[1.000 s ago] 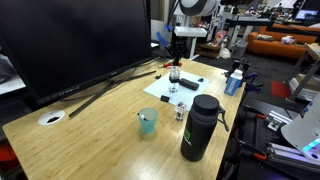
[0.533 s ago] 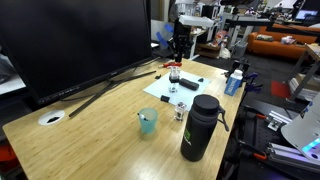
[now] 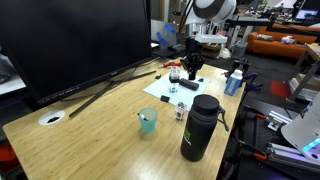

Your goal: Take the silver lid off the taller glass bottle

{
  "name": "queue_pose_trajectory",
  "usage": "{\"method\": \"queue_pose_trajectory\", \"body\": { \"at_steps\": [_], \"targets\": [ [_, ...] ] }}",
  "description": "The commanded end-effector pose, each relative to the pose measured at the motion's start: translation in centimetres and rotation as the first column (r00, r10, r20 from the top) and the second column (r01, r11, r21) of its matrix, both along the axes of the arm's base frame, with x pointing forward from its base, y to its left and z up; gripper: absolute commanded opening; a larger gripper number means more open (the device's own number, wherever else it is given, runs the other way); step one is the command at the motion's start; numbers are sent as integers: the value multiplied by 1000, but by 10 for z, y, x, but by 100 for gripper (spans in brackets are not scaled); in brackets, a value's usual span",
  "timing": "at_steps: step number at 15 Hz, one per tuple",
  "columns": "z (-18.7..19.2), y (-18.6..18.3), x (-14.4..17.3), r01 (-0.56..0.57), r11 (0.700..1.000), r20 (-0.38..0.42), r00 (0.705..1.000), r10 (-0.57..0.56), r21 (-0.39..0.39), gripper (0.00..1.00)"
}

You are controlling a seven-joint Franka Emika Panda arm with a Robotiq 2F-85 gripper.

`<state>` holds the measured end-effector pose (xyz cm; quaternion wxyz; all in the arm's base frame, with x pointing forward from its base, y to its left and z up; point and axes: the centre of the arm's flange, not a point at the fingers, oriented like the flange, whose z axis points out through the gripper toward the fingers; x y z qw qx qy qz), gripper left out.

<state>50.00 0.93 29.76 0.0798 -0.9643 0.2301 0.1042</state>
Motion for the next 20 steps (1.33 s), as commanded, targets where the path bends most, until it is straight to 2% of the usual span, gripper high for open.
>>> {"method": "queue_pose_trajectory", "body": {
  "at_steps": [1, 6, 9, 16, 17, 18, 20],
  "targets": [
    [-29, -12, -21, 1, 1000, 62, 998, -3, 31, 3],
    [-82, -24, -40, -18, 999, 65, 998, 15, 36, 3],
    [-107, -23, -44, -60, 998, 66, 996, 60, 5, 3],
    [-125, -14, -44, -93, 995, 71, 993, 95, -32, 3],
    [-125, -13, -43, -97, 995, 74, 992, 99, -33, 8],
    [-123, -13, -43, -99, 995, 76, 992, 101, -34, 37],
    [-120, -13, -43, -103, 994, 82, 991, 106, -43, 44]
  ]
}}
